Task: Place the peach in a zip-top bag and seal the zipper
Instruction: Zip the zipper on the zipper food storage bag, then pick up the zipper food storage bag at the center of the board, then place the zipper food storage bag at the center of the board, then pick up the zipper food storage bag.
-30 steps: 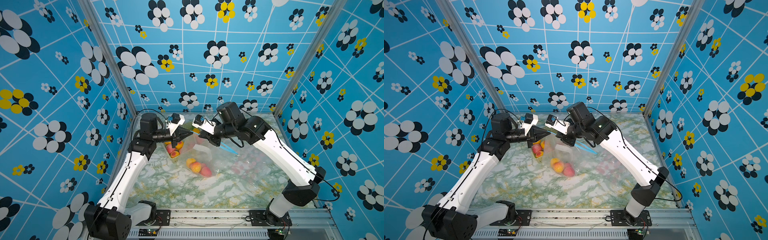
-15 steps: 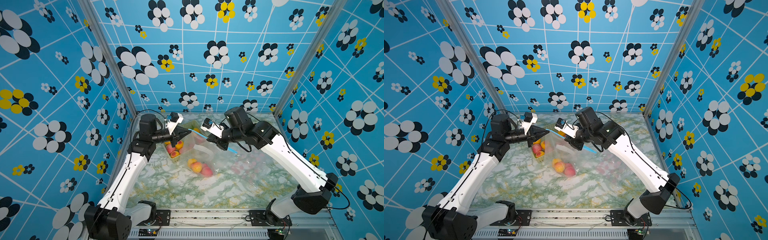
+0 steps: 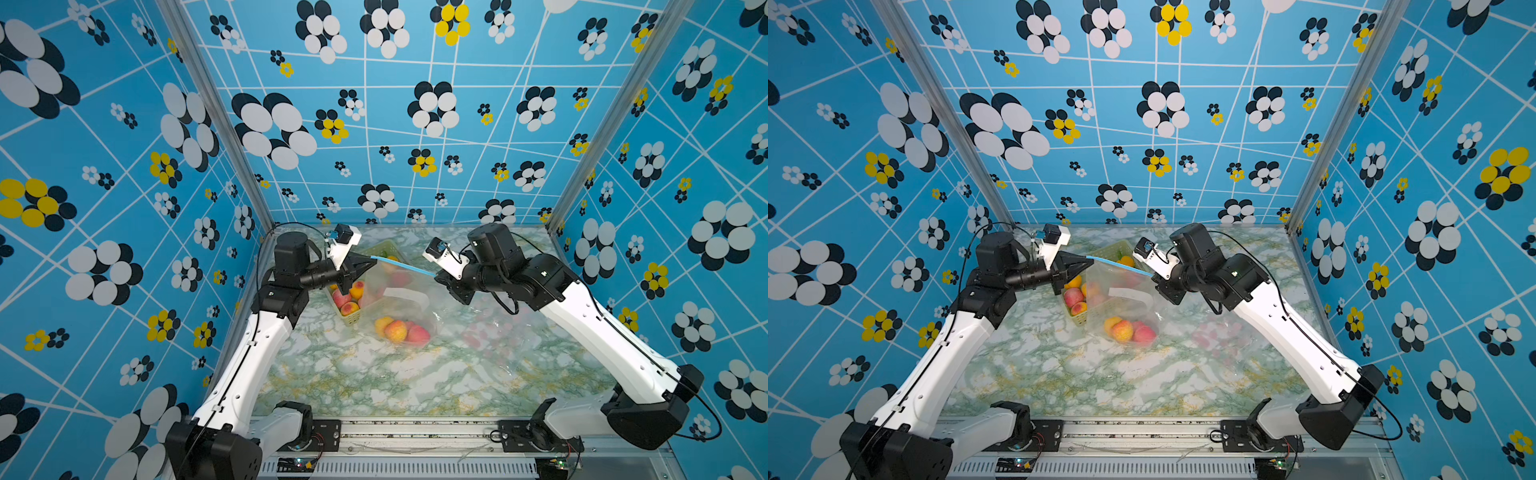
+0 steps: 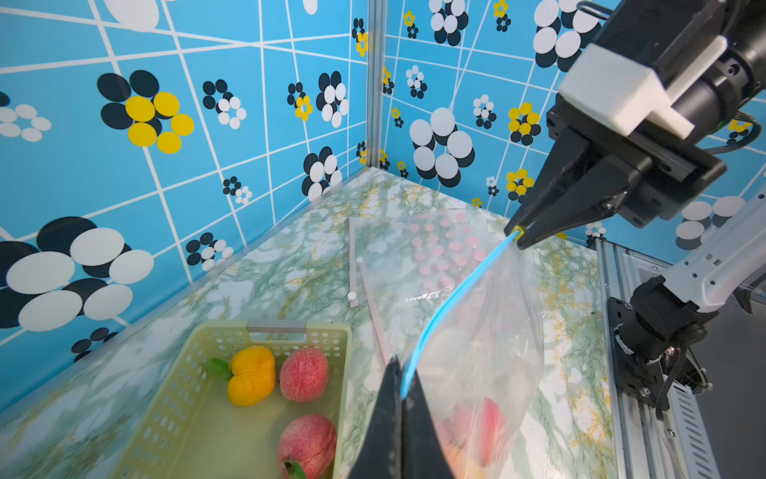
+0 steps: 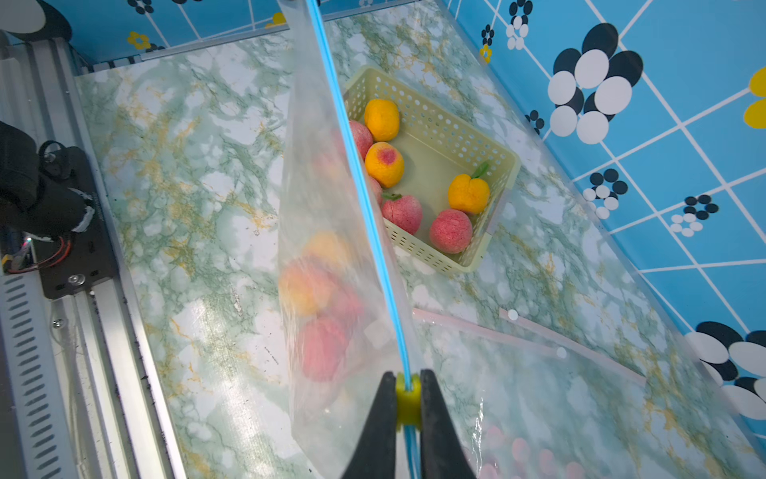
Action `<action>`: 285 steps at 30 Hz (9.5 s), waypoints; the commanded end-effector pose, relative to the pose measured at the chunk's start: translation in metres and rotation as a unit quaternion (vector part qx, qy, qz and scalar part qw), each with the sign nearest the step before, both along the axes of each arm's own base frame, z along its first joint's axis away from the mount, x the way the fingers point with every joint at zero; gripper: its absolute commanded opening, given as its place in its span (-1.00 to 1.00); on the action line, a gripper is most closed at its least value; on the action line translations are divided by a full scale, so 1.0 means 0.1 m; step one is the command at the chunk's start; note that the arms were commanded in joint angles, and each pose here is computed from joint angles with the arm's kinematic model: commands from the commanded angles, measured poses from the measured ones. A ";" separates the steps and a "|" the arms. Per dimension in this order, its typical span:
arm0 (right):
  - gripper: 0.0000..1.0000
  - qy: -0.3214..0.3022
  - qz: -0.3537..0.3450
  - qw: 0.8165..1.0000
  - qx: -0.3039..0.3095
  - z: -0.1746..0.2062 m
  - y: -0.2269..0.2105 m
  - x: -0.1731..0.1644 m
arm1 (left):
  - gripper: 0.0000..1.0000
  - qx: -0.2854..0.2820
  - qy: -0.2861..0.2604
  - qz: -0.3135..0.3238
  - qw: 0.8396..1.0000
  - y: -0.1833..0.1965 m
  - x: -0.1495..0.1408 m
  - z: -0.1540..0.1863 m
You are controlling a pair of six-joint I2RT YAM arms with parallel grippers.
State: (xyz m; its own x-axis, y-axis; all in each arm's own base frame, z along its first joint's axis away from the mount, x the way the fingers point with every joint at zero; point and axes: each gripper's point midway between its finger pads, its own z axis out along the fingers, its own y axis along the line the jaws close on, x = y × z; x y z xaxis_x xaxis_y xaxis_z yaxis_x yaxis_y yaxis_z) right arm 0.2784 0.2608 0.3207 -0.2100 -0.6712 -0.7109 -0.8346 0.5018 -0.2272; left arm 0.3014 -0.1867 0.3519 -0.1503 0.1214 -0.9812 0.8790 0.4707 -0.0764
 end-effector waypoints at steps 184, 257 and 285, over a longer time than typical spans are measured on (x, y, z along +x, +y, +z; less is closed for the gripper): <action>0.92 0.106 -0.504 0.856 0.049 -0.85 -1.10 1.05 | 0.98 0.017 0.165 0.494 0.853 1.94 1.09 0.25; -0.87 0.205 -0.506 0.818 0.180 -2.01 -1.15 2.38 | 0.97 -0.076 0.168 0.474 0.861 1.50 0.56 -0.48; -0.79 0.154 -0.208 0.905 0.337 -1.06 -0.62 1.20 | 0.64 -0.117 0.297 0.171 0.932 -1.09 0.98 -0.59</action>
